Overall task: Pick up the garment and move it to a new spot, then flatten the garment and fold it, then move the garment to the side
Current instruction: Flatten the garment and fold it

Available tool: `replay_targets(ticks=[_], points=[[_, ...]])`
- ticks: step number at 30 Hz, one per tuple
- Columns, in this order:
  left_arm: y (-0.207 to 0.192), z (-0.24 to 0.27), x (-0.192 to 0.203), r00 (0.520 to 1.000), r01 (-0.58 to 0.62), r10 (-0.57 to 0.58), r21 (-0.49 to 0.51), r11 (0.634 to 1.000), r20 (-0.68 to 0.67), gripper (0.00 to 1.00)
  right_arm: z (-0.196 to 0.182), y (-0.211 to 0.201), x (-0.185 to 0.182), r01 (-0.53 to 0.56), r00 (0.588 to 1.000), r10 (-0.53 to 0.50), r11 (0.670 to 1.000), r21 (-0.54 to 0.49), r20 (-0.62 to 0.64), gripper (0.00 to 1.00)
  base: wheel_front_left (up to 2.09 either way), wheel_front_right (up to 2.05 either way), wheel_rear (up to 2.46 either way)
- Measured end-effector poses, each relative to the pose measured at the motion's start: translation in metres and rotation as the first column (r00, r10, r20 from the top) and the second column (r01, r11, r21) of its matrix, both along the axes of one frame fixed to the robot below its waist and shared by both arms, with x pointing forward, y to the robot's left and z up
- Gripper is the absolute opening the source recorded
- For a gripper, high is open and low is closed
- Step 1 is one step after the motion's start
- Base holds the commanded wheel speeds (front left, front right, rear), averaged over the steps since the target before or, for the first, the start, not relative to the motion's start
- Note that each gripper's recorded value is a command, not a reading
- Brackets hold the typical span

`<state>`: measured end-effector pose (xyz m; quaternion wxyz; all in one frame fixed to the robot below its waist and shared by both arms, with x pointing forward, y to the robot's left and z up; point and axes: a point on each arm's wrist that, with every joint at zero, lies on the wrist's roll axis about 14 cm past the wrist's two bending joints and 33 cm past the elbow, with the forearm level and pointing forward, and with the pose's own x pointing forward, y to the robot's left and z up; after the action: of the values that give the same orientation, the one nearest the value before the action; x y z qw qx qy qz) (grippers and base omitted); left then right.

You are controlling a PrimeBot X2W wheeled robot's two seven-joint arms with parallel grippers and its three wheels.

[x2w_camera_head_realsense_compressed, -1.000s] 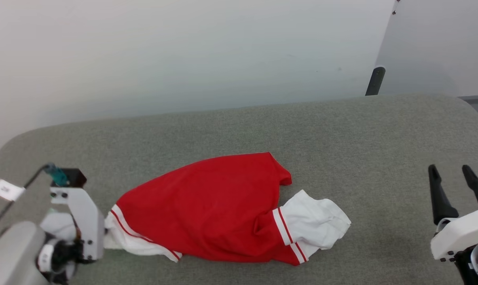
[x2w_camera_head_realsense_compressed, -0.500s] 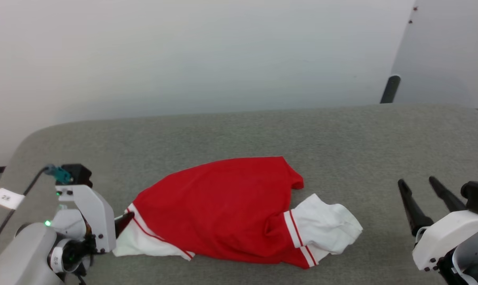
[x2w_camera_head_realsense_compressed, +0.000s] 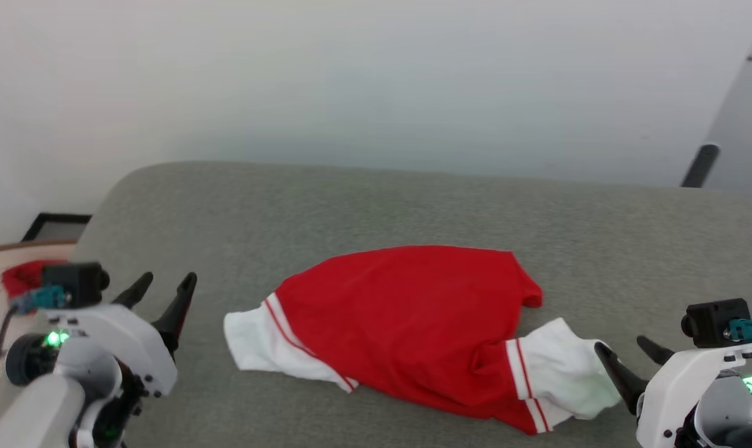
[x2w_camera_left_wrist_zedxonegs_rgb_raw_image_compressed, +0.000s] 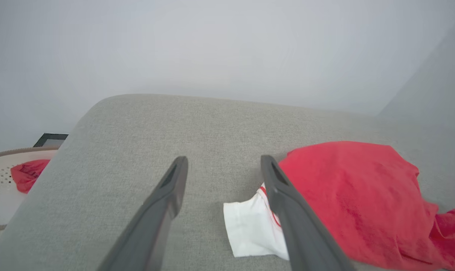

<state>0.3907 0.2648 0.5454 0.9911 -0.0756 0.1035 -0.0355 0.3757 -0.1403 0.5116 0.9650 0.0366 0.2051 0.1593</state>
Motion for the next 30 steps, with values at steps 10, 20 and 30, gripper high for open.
replay_targets(ticks=[10, 20, 30], points=[[0.035, -0.006, -0.04, 0.972, -0.17, 0.172, -0.028, 0.985, 0.16, 1.0, -0.037, 0.036, 0.013, -0.14, 0.972, 0.134, 0.99, -0.018, -0.196, 1.0, 0.0, 0.0, 0.0], [0.044, -0.037, -0.056, 0.947, -0.278, 0.294, -0.129, 0.952, 0.128, 1.0, -0.07, 0.049, 0.034, -0.184, 0.937, 0.168, 0.983, -0.023, -0.307, 0.0, 0.0, 0.0, 0.0], [0.04, -0.05, -0.054, 0.951, -0.277, 0.293, -0.149, 0.949, 0.098, 1.0, -0.029, 0.025, 0.097, -0.054, 0.99, 0.053, 0.999, -0.004, -0.128, 0.0, 0.0, 0.0, 0.0]])
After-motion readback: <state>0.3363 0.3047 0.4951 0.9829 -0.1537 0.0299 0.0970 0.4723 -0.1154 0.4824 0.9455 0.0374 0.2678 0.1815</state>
